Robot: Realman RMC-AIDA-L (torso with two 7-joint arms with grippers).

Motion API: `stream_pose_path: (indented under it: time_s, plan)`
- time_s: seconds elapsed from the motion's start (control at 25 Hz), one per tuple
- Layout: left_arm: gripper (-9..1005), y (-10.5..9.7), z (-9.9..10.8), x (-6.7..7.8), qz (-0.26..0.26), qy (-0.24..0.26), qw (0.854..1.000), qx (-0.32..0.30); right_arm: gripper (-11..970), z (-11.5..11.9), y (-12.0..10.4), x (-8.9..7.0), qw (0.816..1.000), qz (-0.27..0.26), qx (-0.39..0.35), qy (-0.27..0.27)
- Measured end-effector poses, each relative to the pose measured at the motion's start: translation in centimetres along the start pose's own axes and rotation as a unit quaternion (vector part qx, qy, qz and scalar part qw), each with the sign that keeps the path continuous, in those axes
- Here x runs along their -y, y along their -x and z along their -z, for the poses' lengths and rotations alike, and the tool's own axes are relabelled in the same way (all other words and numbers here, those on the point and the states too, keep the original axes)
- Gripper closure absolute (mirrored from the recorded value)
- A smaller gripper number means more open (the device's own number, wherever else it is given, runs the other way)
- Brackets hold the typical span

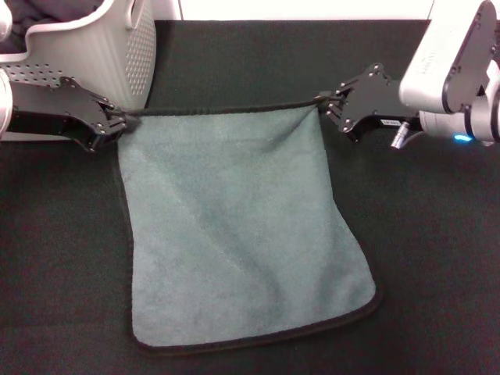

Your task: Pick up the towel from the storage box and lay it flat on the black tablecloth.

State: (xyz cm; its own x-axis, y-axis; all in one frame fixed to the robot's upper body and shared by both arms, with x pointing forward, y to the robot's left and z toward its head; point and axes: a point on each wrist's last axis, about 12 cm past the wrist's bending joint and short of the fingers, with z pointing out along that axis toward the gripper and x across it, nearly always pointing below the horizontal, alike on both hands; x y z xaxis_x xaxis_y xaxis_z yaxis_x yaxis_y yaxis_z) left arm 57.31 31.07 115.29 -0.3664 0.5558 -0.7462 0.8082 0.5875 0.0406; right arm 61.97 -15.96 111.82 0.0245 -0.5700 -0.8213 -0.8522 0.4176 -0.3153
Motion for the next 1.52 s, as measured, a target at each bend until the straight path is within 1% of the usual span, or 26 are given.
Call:
stream_pose_path:
  time_s: [0.08, 0.16, 0.28, 0.52, 0.84, 0.92, 1.04, 1.12, 1.16, 1.24, 1.28, 1.32, 1.36, 1.4, 1.44, 1.52]
  plan:
    - [842, -0.1, -0.1, 0.0, 0.013, -0.004, 1.000, 0.000, 941, -0.3, 0.3, 0.0, 1.000, -0.010, -0.005, 0.004]
    - [834, -0.1, -0.1, 0.1, 0.014, -0.010, 1.000, 0.001, 941, -0.4, 0.2, 0.0, 1.000, -0.012, -0.008, 0.001]
    - [820, -0.1, -0.2, 0.2, 0.012, -0.013, 1.000, 0.003, 772, -0.2, 0.1, -0.1, 1.000, 0.000, -0.007, -0.011]
    - [622, 0.0, -0.1, 0.1, 0.010, -0.011, 1.000, 0.004, 535, 0.0, 0.2, -0.1, 1.000, 0.008, -0.005, -0.025]
    - [388, -0.1, -0.1, 0.2, 0.008, -0.012, 1.000, 0.003, 345, 0.1, 0.0, 0.0, 0.999, 0.008, -0.006, -0.031]
    - [382, -0.1, -0.1, 0.2, 0.008, -0.012, 1.000, 0.003, 297, 0.2, 0.0, -0.1, 0.999, 0.008, -0.005, -0.032]
    - [374, -0.1, -0.1, 0.2, 0.007, -0.014, 1.000, 0.004, 186, 0.4, -0.1, -0.1, 0.999, 0.011, -0.005, -0.033]
    - [374, 0.0, -0.1, 0.5, 0.001, -0.023, 1.000, 0.014, 113, 0.7, -0.3, -0.2, 0.999, 0.014, -0.003, -0.031]
    - [374, 0.1, 0.0, 1.0, -0.011, -0.045, 0.999, 0.029, 76, 0.9, -0.3, -0.3, 0.999, 0.015, 0.000, -0.028]
    - [374, 0.4, 0.5, 2.6, -0.046, -0.102, 0.991, 0.079, 76, 2.5, -0.5, -0.8, 1.000, 0.019, 0.015, -0.012]
    - [374, 0.5, 1.0, 3.4, -0.063, -0.127, 0.983, 0.114, 75, 3.3, -0.5, -1.2, 0.999, 0.023, 0.026, 0.000]
    - [374, 0.4, 1.7, 4.3, -0.081, -0.152, 0.972, 0.160, 75, 4.7, -0.5, -1.7, 0.999, 0.026, 0.041, 0.019]
    - [374, 0.2, 2.3, 5.0, -0.094, -0.168, 0.962, 0.196, 75, 6.0, -0.6, -2.2, 0.997, 0.023, 0.059, 0.038]
    - [374, 0.0, 2.8, 5.6, -0.104, -0.180, 0.952, 0.224, 75, 8.7, -0.6, -3.7, 0.990, 0.007, 0.106, 0.091]
    - [374, -0.2, 3.1, 6.2, -0.112, -0.189, 0.944, 0.245, 75, 8.7, -0.6, -3.7, 0.990, 0.007, 0.106, 0.091]
    - [374, -0.7, 3.4, 7.0, -0.114, -0.205, 0.936, 0.263, 75, 11.8, -0.8, -5.0, 0.975, -0.026, 0.170, 0.142]
